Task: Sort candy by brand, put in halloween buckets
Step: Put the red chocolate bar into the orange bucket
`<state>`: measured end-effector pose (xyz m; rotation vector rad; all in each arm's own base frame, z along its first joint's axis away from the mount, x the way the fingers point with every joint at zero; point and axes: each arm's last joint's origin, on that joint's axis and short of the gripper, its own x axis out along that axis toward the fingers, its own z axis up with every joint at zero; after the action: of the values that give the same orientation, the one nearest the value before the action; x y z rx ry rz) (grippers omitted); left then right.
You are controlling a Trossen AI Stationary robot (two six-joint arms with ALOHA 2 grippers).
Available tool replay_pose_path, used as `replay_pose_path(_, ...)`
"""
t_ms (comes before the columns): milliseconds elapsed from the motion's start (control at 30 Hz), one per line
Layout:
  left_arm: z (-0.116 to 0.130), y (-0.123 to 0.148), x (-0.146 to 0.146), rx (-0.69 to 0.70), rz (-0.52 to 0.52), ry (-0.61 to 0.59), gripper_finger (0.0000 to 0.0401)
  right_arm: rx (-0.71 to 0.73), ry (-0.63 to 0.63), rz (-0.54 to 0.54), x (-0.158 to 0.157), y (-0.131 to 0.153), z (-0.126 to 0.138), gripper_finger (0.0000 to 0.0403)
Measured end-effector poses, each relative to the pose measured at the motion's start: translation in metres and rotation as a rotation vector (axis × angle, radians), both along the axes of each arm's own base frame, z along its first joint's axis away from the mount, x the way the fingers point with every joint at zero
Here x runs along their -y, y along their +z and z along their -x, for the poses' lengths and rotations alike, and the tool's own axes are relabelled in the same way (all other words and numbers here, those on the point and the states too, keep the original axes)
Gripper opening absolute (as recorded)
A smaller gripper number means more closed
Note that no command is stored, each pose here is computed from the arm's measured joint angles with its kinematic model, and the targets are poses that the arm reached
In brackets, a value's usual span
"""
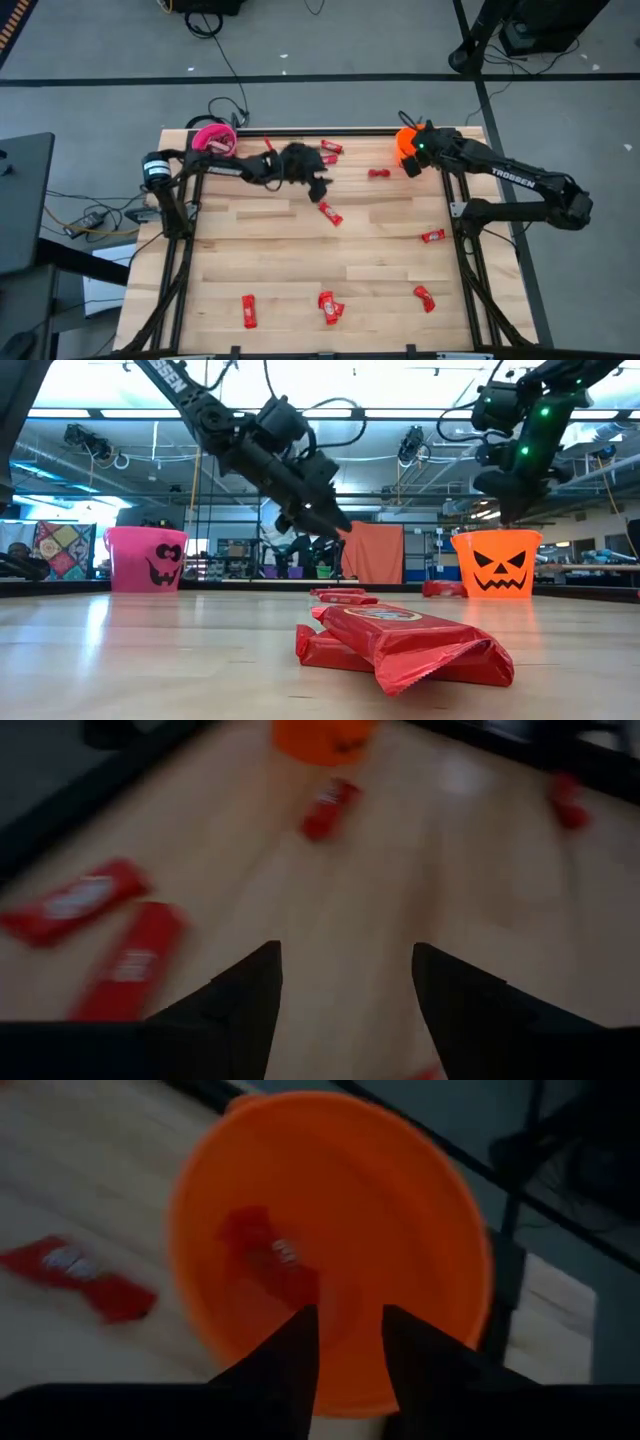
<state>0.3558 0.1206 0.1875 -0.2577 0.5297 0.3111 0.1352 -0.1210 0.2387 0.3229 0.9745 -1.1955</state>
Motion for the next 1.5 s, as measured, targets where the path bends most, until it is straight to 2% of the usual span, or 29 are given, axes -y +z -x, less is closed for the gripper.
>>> replay_pose_path(67,0.005,0.000,-0.015,-0.003,-0.009,0.026,0.0227,0.017,-0.025,0.009,0.000,0.000,0.000,0.0129)
replay_pose_path(133,0.011,0.000,-0.027,-0.008,-0.018,0.039,0.0227,0.081,0.014,-0.003,-0.001,0.002,-0.006,0.0132)
replay_pose_path(233,0.019,-0.001,-0.043,-0.014,-0.019,0.007,0.0227,0.154,0.185,0.028,-0.003,0.008,-0.021,0.0132)
replay_pose_path(367,0.027,0.000,-0.059,0.029,0.032,-0.067,0.0227,0.142,0.354,0.119,-0.008,0.014,-0.033,0.0131)
replay_pose_path(467,0.033,0.000,-0.069,0.031,0.037,-0.038,0.0227,0.166,0.404,0.103,-0.019,0.014,-0.040,0.0131)
replay_pose_path(600,0.037,-0.007,-0.080,0.012,0.041,0.014,0.0227,0.167,0.458,0.017,-0.044,0.010,-0.044,0.0131)
replay_pose_path(733,0.031,-0.024,-0.087,-0.046,0.056,0.000,0.0227,0.172,0.493,-0.038,-0.068,0.007,-0.047,0.0131)
replay_pose_path(900,0.018,-0.030,-0.095,-0.176,0.028,-0.077,0.0238,0.213,0.536,-0.023,-0.087,0.009,-0.053,0.0131)
replay_pose_path(1033,0.010,-0.030,-0.097,-0.271,0.035,-0.117,0.0278,0.226,0.546,0.018,-0.096,0.010,-0.055,0.0130)
replay_pose_path(1167,0.002,-0.028,-0.102,-0.309,-0.023,-0.093,0.0335,0.239,0.563,0.039,-0.099,0.012,-0.057,0.0130)
replay_pose_path(1267,-0.002,-0.032,-0.106,-0.357,-0.048,-0.099,0.0361,0.233,0.565,0.036,-0.100,0.012,-0.057,0.0130)
replay_pose_path(1367,-0.009,-0.035,-0.111,-0.389,-0.067,-0.116,0.0364,0.224,0.569,0.033,-0.100,0.011,-0.056,0.0130)
replay_pose_path(1500,-0.016,-0.040,-0.116,-0.439,-0.053,-0.111,0.0347,0.215,0.580,0.039,-0.100,0.011,-0.056,0.0130)
